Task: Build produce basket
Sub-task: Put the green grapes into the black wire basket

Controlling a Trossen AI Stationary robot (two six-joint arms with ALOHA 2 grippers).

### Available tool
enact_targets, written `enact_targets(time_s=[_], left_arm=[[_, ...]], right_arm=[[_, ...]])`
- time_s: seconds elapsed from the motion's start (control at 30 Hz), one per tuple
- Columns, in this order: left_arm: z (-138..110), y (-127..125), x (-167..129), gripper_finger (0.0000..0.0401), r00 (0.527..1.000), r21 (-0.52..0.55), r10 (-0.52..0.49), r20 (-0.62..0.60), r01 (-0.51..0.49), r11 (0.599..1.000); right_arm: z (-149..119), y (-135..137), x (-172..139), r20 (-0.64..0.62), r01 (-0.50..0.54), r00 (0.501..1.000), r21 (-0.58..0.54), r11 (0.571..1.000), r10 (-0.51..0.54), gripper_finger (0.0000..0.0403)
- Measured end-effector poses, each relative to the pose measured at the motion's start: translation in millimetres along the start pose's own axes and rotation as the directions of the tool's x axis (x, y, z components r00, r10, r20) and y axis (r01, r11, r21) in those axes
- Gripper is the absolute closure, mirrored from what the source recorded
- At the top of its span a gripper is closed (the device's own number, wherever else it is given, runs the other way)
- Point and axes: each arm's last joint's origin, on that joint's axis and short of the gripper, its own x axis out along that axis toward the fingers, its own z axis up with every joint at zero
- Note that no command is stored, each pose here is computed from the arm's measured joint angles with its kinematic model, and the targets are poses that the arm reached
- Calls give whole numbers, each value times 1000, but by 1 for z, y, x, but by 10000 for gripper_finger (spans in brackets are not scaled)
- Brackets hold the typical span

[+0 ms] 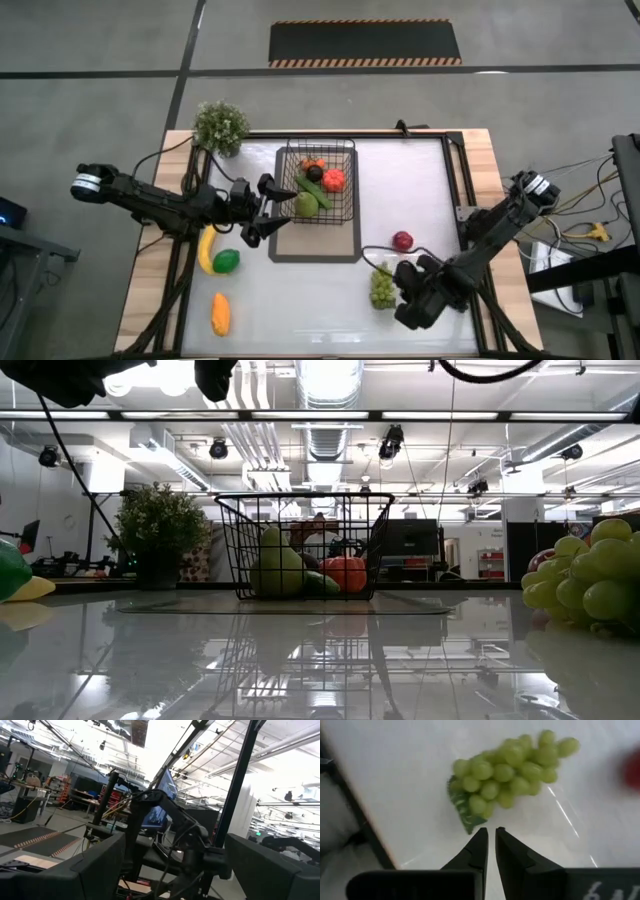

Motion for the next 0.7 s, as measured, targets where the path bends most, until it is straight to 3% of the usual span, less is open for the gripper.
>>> enact_targets(time_s=[0.13,0.23,0.53,0.7], left_arm=[[0,0,0,76,1000,0,0,0,0,1000],[0,0,0,76,1000,0,0,-1,0,1000],[-1,0,0,76,1000,2,2,-9,-2,1000],[-1,0,0,76,1000,4,2,-8,-2,1000]], right_arm=[[2,10,0,-69,70,996,96,993,-64,374],[2,19,2,-129,91,989,115,989,-75,349],[4,37,19,-174,171,974,154,973,-144,195],[5,41,33,-176,204,971,235,950,-164,116]])
